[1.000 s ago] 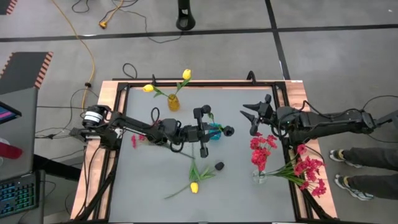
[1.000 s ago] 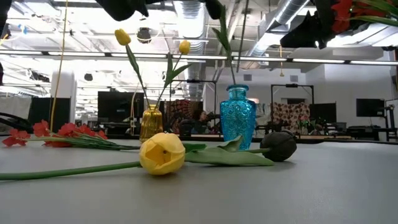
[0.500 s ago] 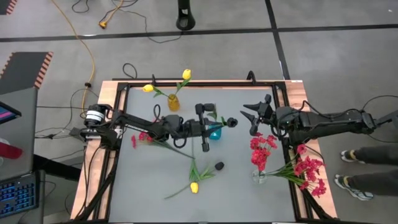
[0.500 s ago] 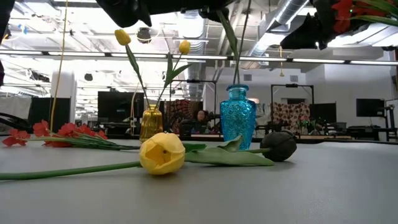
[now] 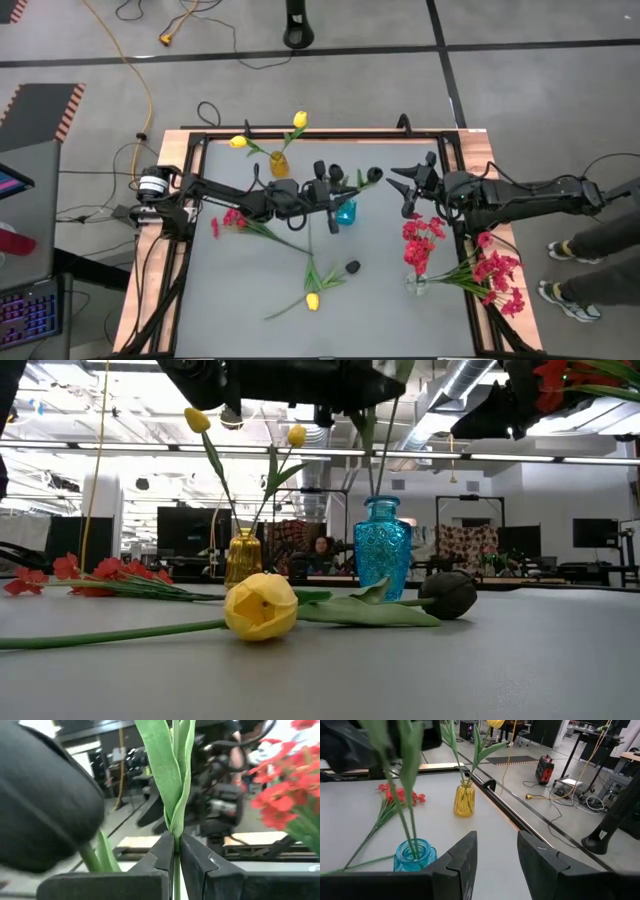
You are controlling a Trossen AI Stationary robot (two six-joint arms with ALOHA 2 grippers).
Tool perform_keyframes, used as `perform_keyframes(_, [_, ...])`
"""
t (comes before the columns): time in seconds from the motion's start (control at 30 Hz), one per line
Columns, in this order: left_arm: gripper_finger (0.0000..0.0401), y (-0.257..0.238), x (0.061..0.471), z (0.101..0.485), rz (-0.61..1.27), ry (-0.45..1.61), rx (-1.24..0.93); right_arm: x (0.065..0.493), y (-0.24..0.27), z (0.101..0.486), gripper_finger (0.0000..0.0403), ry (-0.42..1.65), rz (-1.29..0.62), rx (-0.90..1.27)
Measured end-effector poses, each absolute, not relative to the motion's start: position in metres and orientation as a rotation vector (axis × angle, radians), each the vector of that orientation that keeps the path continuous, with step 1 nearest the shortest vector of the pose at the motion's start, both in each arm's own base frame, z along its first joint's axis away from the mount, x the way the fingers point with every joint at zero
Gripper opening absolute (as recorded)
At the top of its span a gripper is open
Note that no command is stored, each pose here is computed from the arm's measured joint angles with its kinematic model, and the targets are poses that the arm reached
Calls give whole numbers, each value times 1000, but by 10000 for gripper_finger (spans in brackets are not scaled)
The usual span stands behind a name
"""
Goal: Sort flowers into vase by color
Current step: Put the left black flower into the blue vase
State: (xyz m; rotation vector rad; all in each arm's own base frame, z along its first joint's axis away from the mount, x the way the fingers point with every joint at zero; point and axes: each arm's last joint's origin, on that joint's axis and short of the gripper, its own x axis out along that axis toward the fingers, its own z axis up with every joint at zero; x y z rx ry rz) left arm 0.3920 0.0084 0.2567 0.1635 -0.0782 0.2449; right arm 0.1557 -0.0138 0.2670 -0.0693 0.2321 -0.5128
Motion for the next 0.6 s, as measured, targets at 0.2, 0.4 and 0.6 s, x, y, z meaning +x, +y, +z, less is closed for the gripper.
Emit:
perform_keyframes(0.2, [13,10,392,255,292,-61,147,156,-14,267,166,232,-513,-69])
perform_keyframes(0.4, [15,11,391,255,335,-57,143,156,-14,267,166,232,-513,-69])
perform_keyframes(0.6, [59,12,391,254,373,-42,118,156,-14,267,166,232,-513,-69])
